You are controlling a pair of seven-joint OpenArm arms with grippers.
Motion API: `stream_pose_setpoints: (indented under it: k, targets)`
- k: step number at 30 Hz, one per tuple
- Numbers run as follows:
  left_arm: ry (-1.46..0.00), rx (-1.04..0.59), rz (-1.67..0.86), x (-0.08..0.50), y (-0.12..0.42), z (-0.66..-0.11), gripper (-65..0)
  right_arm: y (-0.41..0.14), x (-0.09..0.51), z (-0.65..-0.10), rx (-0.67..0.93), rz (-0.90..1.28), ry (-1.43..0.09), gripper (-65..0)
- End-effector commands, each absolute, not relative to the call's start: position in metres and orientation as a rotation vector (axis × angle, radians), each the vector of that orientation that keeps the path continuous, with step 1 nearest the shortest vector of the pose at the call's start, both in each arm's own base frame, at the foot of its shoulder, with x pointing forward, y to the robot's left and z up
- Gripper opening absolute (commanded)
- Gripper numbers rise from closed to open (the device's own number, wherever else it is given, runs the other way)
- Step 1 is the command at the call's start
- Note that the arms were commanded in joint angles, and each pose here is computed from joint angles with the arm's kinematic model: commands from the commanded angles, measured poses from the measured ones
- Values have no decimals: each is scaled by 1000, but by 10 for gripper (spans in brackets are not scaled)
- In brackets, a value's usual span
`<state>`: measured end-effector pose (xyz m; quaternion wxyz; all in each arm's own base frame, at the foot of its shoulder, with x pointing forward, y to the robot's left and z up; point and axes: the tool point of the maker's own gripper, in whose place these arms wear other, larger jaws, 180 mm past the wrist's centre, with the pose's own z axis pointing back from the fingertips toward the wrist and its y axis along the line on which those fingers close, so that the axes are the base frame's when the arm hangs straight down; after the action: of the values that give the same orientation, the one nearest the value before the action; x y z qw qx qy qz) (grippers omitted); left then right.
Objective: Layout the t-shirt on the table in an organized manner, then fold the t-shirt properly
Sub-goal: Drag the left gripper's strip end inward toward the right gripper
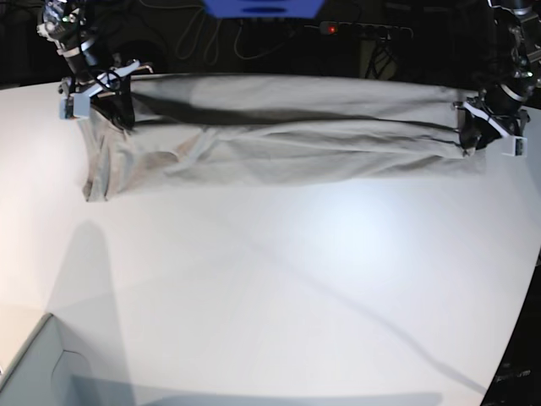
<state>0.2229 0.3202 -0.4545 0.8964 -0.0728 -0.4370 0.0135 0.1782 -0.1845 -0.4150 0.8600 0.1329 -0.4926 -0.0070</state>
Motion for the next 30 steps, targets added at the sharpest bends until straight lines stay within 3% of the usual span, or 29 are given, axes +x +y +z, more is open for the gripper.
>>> stream_pose_setpoints:
  k: [1,3,6,13,22,30]
  targets:
    - [-944,-139,14,227,327,-441,-391,-187,181,-405,284,-6,-1071,-650]
    - [-967,-128,2,228,329,-432,-283,-188,180,-406,284,5,-1066,-650]
    - [-1007,-88,-2,226,340,-415,-219,-188,180,-406,284,5,-1066,-650]
    - [-993,-66,78,218,360,-423,-216,-186,183,-406,290,1,-1070,-650]
    - [-940,-179,72,229,315,-455,-216,-179,182,-408,308,14,-1060,-650]
    - [-874,-198,149,213,315,-482,-219,-179,180,-414,278,56,-1034,-650]
